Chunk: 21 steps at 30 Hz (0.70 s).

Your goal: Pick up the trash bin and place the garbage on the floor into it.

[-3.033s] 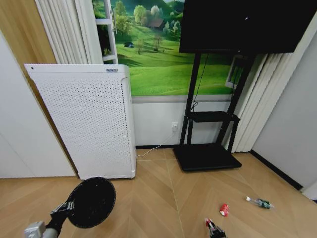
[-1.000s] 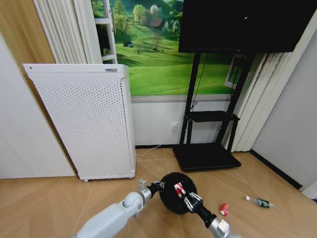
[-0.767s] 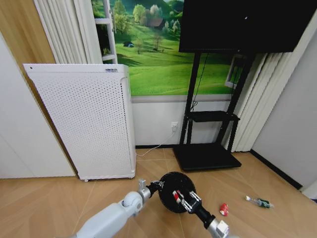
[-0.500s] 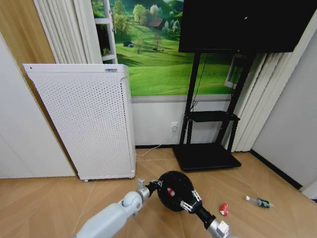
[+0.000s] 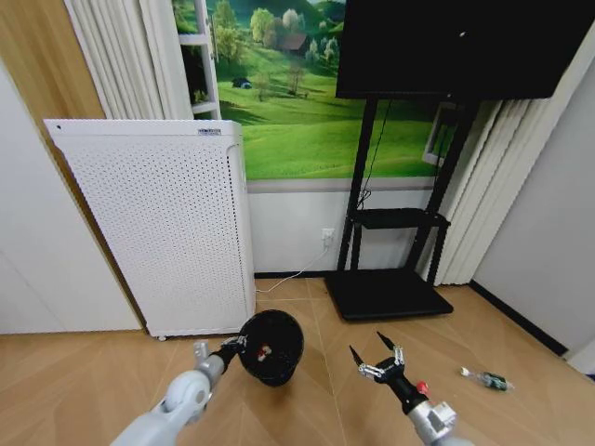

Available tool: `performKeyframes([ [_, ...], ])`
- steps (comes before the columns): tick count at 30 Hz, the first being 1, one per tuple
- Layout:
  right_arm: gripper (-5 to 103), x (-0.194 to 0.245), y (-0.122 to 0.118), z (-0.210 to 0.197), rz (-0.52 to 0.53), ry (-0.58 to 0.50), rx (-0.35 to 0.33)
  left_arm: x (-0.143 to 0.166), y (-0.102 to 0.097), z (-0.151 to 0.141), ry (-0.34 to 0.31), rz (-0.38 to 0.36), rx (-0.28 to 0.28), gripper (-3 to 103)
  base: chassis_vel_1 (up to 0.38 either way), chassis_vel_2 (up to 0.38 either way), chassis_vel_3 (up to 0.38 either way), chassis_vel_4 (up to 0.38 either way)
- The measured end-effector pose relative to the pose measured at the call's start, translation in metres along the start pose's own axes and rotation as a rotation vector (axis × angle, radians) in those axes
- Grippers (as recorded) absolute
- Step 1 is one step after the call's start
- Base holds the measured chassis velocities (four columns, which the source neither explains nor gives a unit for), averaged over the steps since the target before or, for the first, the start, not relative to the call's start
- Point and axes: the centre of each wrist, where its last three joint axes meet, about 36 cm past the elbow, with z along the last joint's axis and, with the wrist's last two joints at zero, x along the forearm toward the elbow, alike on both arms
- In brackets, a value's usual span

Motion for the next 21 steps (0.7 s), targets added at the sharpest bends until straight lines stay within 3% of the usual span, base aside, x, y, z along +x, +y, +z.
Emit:
performKeyframes([
  [3, 100, 0.002, 0.005, 0.002, 0.006, 0.005, -0.007, 0.017, 0.004, 0.001, -0.009, -0.041, -0.011, 6, -0.026, -0.045, -0.021, -0.002],
  [8, 100, 0.000, 0.015, 0.010, -0.003, 0.020, -0.027, 0.056, 0.018, 0.016, -0.003, -0.177, 0.048, 6, -0.065, -0.046, 0.058, 0.036],
  [12, 100, 0.001, 0.015, 0.019, -0.003, 0.038, -0.025, 0.074, 0.024, 0.021, -0.015, -0.231, 0.064, 6, -0.120, -0.120, 0.135, 0.143],
  [21, 100, 0.002, 0.011, 0.033, 0.002, 0.060, -0.008, 0.093, 0.033, 0.014, -0.063, -0.280, 0.098, 6, -0.231, -0.227, 0.209, 0.228],
])
